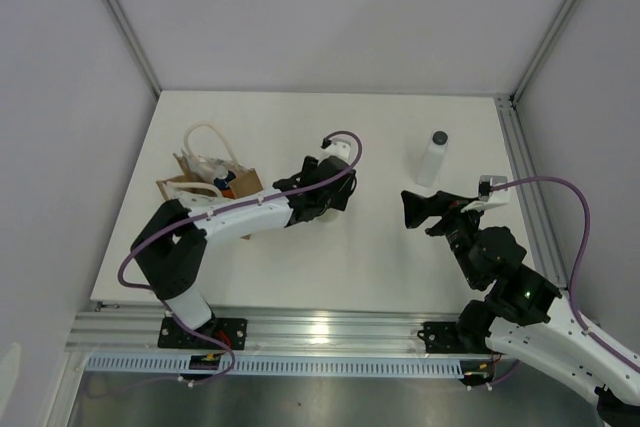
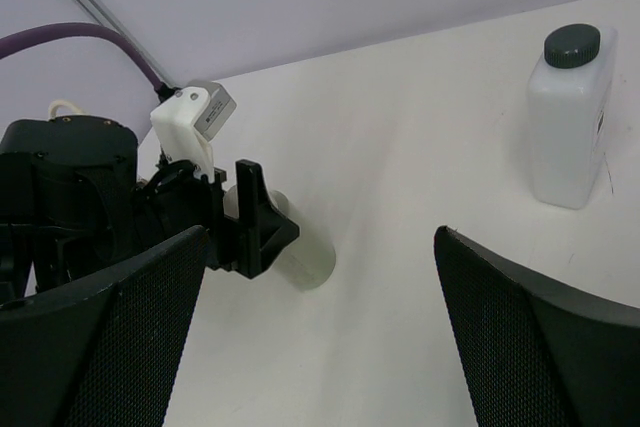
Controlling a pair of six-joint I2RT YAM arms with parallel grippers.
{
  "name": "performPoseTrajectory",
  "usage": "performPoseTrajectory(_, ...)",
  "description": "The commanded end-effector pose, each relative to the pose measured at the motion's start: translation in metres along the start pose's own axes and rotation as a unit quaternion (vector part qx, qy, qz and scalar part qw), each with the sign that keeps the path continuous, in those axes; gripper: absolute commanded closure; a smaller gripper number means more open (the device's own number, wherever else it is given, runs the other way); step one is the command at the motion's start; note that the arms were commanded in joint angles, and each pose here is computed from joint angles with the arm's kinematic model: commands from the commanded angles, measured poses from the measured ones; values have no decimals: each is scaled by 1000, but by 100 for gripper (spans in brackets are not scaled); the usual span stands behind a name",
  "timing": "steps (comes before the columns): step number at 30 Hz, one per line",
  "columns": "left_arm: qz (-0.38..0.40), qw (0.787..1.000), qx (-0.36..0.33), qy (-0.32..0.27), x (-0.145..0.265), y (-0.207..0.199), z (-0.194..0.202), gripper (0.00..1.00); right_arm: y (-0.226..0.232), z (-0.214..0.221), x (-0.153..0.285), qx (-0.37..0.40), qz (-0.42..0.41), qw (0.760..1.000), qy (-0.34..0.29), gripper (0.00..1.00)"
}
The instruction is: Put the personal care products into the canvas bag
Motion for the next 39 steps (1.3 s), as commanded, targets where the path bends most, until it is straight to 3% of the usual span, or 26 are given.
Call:
performPoseTrajectory(1,-36,999,-16,5,-4,10,1,22,-1,-7,1,-11,4,1000,-12,2)
performPoseTrajectory(32,-28,999,9,15,-24,11,-10,16,-1,-10,3,-15,0,1000,-15,2)
performPoseTrajectory(37,-19,1000,10,20,-24,8,-7,25,-1,-10,3,-16,0,1000,-16,2)
performPoseTrajectory(39,-18,1000,10,22,-25,7,-6,42,-1,-9,3,-14,1,1000,-14,2)
Point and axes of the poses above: each gripper's point midway between its finger pads, its own x axis back along the fingers, its own y axis along the line the jaws close on, z = x × y, the point moved 1 cm from there along x, back along the fingers, and after that the axes turned 11 degrees about x, right-handed, at the moved point
